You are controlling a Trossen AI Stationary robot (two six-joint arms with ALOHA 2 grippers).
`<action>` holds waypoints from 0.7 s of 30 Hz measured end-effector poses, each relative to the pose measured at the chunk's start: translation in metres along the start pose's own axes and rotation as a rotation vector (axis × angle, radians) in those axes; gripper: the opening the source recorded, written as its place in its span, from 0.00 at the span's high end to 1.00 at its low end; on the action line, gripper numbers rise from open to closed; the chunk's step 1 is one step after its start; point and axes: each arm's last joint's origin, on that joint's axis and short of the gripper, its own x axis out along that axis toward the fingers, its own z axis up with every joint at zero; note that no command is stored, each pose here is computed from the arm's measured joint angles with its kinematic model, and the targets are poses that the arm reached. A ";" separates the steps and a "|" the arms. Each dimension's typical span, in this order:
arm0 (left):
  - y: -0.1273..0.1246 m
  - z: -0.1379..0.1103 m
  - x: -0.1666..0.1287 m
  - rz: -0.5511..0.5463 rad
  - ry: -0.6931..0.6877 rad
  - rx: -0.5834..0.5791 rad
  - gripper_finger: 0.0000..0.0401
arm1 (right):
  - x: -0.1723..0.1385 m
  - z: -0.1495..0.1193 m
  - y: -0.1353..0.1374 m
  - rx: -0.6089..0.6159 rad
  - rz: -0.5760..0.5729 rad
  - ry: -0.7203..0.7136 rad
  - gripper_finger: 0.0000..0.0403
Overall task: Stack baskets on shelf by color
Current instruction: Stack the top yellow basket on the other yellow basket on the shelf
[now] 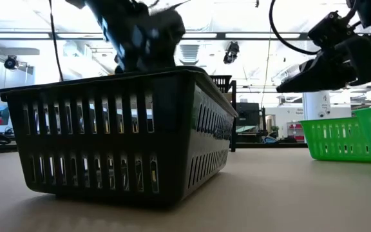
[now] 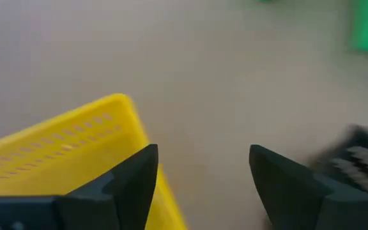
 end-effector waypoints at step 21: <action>0.004 -0.013 0.012 0.089 0.144 0.079 0.98 | -0.002 0.012 0.003 -0.090 0.017 0.006 0.73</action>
